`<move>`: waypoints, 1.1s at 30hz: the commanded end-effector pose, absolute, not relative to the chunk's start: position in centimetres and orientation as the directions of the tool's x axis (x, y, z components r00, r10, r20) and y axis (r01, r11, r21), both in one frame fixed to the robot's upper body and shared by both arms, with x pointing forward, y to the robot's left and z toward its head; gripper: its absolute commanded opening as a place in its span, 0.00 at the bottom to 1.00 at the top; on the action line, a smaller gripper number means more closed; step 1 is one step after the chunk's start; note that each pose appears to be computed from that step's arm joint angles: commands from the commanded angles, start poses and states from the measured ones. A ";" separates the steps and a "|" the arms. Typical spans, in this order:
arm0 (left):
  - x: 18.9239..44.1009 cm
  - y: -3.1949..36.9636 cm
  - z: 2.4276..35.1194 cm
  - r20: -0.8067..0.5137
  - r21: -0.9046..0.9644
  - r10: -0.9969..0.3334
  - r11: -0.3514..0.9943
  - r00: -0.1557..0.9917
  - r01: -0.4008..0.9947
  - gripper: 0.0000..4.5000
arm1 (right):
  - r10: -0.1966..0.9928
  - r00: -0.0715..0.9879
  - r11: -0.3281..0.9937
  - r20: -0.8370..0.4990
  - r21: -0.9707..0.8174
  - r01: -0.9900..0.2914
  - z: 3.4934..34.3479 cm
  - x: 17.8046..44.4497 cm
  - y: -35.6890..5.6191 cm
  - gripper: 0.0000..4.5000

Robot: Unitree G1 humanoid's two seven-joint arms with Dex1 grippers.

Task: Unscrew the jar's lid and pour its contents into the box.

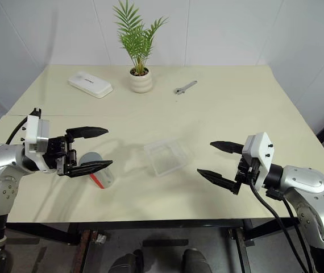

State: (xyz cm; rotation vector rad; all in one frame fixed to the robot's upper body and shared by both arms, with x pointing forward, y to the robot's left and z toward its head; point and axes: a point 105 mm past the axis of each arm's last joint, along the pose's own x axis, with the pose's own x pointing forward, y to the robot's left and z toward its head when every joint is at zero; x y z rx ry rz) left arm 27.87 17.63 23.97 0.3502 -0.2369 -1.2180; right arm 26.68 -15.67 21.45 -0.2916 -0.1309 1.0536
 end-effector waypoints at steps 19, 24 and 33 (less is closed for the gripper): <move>17.9 23.3 22.5 0.107 0.289 -0.606 0.777 0.788 0.558 0.99 | 0.992 0.122 0.128 0.039 -0.365 -0.922 24.3 28.3 -9.8 1.00; 16.6 23.4 18.2 0.107 0.235 -0.421 0.891 0.901 0.389 0.99 | 0.998 0.038 0.057 0.055 -0.380 -0.923 25.3 28.1 -8.5 1.00; 18.6 22.0 14.2 0.154 0.199 -0.253 0.955 0.955 0.221 0.99 | 0.997 0.005 0.035 0.080 -0.375 -0.926 25.9 27.2 -7.4 1.00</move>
